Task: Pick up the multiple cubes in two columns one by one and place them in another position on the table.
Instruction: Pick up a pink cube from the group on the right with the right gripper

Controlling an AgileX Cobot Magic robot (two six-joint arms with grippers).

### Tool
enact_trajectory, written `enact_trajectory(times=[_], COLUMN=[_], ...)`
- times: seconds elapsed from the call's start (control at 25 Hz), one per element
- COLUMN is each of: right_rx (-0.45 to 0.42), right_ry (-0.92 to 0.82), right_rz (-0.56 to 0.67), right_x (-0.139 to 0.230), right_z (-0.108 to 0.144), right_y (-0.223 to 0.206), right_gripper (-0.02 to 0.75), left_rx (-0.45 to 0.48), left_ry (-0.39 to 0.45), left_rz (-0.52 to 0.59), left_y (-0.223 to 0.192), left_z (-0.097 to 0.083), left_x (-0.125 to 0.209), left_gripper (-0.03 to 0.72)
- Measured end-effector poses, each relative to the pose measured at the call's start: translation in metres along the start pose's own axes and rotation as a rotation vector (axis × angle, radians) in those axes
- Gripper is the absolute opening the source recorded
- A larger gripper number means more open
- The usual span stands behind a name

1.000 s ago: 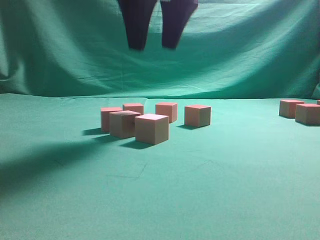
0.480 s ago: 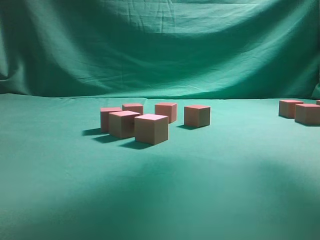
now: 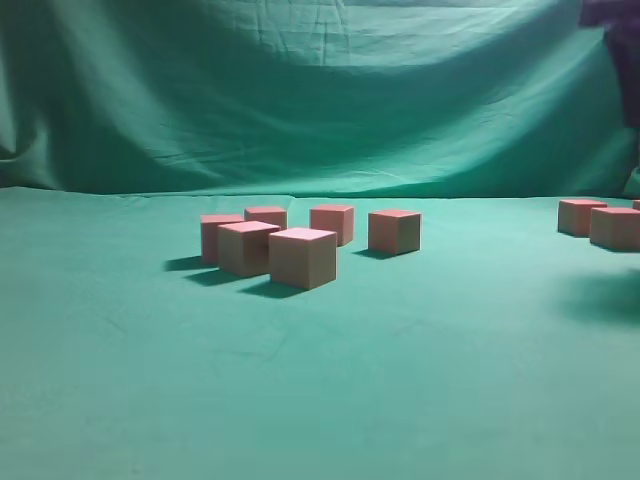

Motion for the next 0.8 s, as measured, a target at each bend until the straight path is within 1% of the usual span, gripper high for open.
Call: enact_trajectory(times=[0.12,0.24,0.36,0.52,0.56,0.6,0.64,0.8], right_rx=[-0.043,-0.069,-0.070,-0.044,-0.041,-0.039,-0.039,-0.040], right_ry=[0.026,0.096,0.132,0.158,0.161,0.164,0.164,0.165], right_rz=[-0.027,-0.058,-0.044,-0.011,-0.010,-0.014,-0.019,-0.036], right_x=[-0.004,-0.012,-0.013,-0.010,-0.010,-0.011,-0.012,-0.015], right_z=[0.011,0.024,0.030,0.028,0.028,0.028,0.028,0.028], right_y=[-0.025,-0.045,-0.065,-0.084,-0.086,-0.088,-0.088,-0.089], right_gripper=[0.558,0.558,0.558,0.558,0.517,0.497,0.502,0.319], left_rx=[0.000,0.000,0.000,0.000,0.000,0.000,0.000,0.000], left_ry=[0.000,0.000,0.000,0.000,0.000,0.000,0.000,0.000], left_rz=[0.000,0.000,0.000,0.000,0.000,0.000,0.000,0.000], left_y=[0.000,0.000,0.000,0.000,0.000,0.000,0.000,0.000], left_z=[0.000,0.000,0.000,0.000,0.000,0.000,0.000,0.000], left_x=[0.000,0.000,0.000,0.000,0.000,0.000,0.000,0.000], left_gripper=[0.000,0.000,0.000,0.000,0.000,0.000,0.000,0.000])
Point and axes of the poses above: a point on each arm's last joint axis where the gripper is mounted, y pointing back along that axis away from the gripper, z along the wrist's bending axis when the last joint is at zero, x = y × z, the point moved 7 cm from there along -y, pointing out along that axis toward the gripper
